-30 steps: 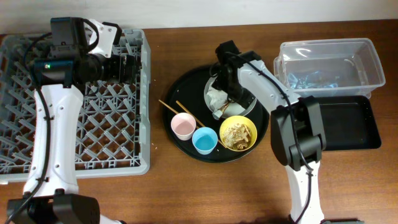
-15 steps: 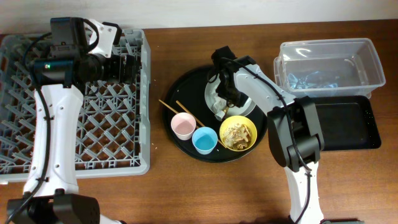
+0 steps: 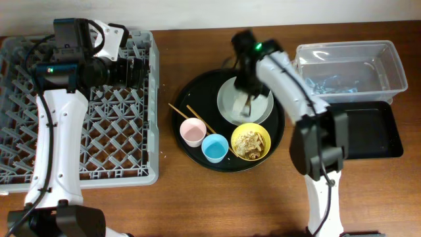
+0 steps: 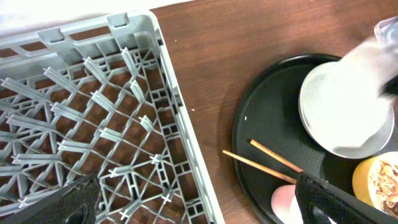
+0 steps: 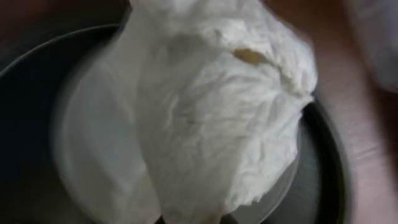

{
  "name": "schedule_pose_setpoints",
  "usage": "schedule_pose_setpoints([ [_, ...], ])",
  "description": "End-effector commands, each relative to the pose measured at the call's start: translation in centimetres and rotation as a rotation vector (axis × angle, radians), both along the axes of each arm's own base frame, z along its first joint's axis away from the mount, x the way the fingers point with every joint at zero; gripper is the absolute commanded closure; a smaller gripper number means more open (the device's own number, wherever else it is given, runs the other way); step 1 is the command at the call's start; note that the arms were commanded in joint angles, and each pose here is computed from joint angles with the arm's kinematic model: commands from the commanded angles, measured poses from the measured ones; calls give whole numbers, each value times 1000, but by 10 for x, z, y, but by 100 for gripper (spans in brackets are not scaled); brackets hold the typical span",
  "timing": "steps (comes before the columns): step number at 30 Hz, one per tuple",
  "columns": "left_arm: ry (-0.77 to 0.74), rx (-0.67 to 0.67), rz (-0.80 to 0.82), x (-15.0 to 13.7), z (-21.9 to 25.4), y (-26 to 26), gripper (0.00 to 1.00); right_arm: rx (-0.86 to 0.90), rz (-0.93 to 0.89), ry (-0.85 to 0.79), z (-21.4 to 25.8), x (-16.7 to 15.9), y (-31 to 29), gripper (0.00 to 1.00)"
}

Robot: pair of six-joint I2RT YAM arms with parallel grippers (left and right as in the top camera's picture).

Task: Sort waste into correct bins and load items into the dishwasher rack
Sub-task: 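Carry the tissue and foil with the right gripper into the clear bin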

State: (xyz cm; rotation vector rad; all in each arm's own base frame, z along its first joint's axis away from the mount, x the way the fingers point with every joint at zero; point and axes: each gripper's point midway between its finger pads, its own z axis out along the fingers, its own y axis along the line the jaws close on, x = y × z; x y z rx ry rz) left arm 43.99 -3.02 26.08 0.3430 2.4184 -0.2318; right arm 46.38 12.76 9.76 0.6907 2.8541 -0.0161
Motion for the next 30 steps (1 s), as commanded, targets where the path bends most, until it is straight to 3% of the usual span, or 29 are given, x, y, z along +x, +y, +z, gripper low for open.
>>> schedule_pose_setpoints([
  [1,-23,-13,-2,1,10,-1,0,41,-75,-193,101,17,-43,96],
  [7,-23,-13,-2,1,10,-1,1,27,-273,-257,136,24,-145,96],
  [14,-23,-13,-2,1,10,-1,1,14,-498,-317,115,38,-261,96],
  [19,-23,-13,-2,1,10,-1,1,8,-552,-318,89,48,-293,94],
  [21,-23,-13,-2,1,10,-1,1,7,-556,-311,80,52,-297,70],
  [22,-23,-13,-2,1,10,-1,1,7,-557,-302,75,52,-297,43],
  [23,-23,-13,-2,1,10,-1,1,8,-557,-290,72,51,-297,29],
  [25,-23,-13,-2,1,10,-1,1,7,-549,-285,72,50,-295,18],
  [30,-23,-13,-2,1,10,-1,1,23,-521,-322,90,50,-293,15],
])
